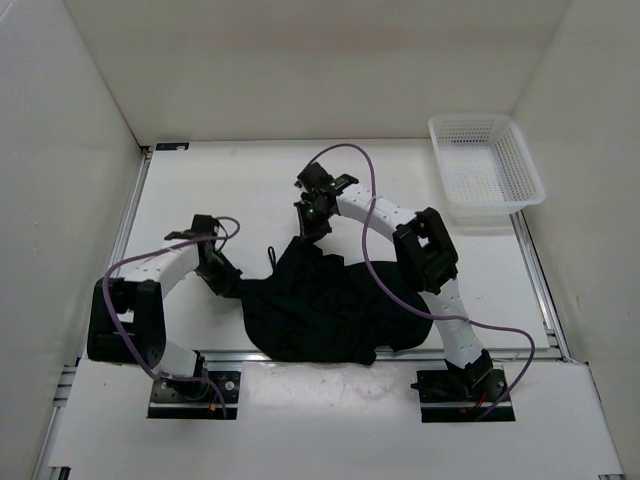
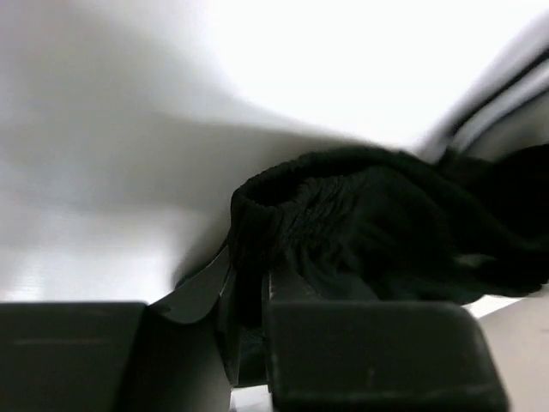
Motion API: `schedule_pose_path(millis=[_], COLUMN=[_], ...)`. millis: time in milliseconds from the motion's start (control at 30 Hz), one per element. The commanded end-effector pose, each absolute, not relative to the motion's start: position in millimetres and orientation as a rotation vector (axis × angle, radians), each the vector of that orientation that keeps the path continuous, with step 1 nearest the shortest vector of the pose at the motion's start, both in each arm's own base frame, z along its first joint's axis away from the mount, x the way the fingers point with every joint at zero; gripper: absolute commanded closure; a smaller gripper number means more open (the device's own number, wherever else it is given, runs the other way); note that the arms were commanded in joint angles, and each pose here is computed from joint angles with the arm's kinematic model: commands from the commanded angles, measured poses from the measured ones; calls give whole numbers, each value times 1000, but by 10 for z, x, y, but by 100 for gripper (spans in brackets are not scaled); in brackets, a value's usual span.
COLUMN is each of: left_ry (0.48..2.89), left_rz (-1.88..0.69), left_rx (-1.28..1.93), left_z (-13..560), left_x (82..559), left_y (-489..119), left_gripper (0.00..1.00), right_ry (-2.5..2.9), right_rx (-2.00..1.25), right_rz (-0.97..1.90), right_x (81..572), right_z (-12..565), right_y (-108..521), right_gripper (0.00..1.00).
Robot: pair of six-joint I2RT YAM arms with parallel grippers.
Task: Fold and stack the shorts
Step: Flatten the shorts out
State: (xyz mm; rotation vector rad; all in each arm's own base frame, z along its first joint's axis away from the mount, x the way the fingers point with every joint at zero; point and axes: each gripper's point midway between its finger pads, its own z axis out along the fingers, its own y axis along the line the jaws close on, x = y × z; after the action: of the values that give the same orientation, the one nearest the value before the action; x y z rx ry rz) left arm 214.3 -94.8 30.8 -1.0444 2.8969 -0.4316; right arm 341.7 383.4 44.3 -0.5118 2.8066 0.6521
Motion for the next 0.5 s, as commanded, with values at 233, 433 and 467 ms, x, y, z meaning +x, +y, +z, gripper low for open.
schedule_pose_path(millis=[233,433,467], left_ry=[2452,2032,1985], left_rz=[-292,-373,-393], left_rx=[-852,-668,-629], left_z=[2297,4004,4184], left_x=[3625,3774,3658], left_y=[-229,-96,-126], left_gripper=[90,90,90], right_ry=[2158,1747,1741], right_rx=[-384,-373,-369], right_rz=[1053,1170,1167], right_x=[4527,4442,4447], right_z=[2995,4566,4577], right_y=[3801,3418,3344], right_gripper=[99,99,99])
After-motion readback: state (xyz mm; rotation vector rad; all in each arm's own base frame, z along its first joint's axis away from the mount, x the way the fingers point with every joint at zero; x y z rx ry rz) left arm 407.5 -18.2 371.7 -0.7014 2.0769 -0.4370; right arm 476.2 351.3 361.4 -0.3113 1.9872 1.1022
